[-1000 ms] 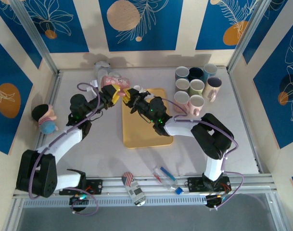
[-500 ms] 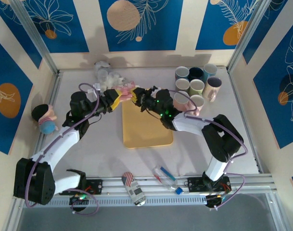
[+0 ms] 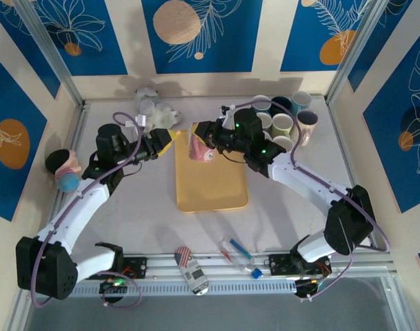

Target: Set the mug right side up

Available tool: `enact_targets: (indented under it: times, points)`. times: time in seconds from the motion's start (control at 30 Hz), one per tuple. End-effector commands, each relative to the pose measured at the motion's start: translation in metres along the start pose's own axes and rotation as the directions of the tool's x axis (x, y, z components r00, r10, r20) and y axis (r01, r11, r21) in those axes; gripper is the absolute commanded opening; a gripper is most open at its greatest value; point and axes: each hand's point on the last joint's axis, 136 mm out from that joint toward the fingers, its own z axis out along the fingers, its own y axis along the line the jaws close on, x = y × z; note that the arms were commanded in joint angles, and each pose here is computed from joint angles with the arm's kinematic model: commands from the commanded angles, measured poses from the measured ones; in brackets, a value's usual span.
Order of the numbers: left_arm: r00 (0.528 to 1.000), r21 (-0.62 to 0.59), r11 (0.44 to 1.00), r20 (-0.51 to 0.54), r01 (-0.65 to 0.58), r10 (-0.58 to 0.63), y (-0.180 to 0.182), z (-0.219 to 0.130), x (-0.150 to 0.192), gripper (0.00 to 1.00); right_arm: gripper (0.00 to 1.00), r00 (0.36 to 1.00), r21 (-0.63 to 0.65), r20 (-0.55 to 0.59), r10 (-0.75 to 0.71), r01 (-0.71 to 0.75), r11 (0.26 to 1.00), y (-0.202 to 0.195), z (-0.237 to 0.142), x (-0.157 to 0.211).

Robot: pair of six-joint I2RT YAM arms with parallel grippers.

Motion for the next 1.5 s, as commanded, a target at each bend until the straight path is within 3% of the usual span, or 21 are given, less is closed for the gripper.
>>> enact_targets:
  times: [0.0,0.1,0.27,0.43,0.63,1.17,1.47]
  points:
    - [0.996,0.040,0.995,-0.028,-0.087,0.088,-0.011,-0.005,0.005,0.65,0.00,0.963,-0.078,-0.010,-0.271,0.269,0.960,0.046,-0.026,0.001]
    - [0.984,0.056,0.983,-0.019,-0.175,0.176,-0.013,-0.008,0.009,0.64,0.00,0.912,-0.128,-0.032,-0.409,0.402,0.906,0.059,-0.032,0.008]
    - [0.961,0.027,0.963,-0.062,-0.270,0.271,-0.007,-0.009,0.016,0.63,0.00,0.743,-0.217,-0.002,-0.670,0.653,0.725,0.073,-0.050,0.023]
    - [0.952,0.010,0.956,-0.088,-0.292,0.291,-0.002,-0.006,0.016,0.61,0.00,0.606,-0.207,0.064,-0.793,0.785,0.584,0.065,-0.071,0.021]
    - [0.930,0.016,0.934,-0.093,-0.356,0.356,0.000,-0.005,0.017,0.61,0.00,0.486,-0.150,0.127,-0.865,0.871,0.467,0.047,-0.100,0.015]
    - [0.874,0.084,0.883,-0.130,-0.461,0.469,0.007,0.007,0.021,0.59,0.00,0.492,0.109,0.162,-0.855,0.853,0.511,-0.014,-0.167,-0.039]
    - [0.820,0.272,0.806,-0.093,-0.525,0.565,-0.010,0.016,0.035,0.58,0.00,0.530,0.299,0.216,-0.820,0.764,0.572,-0.059,-0.216,-0.082]
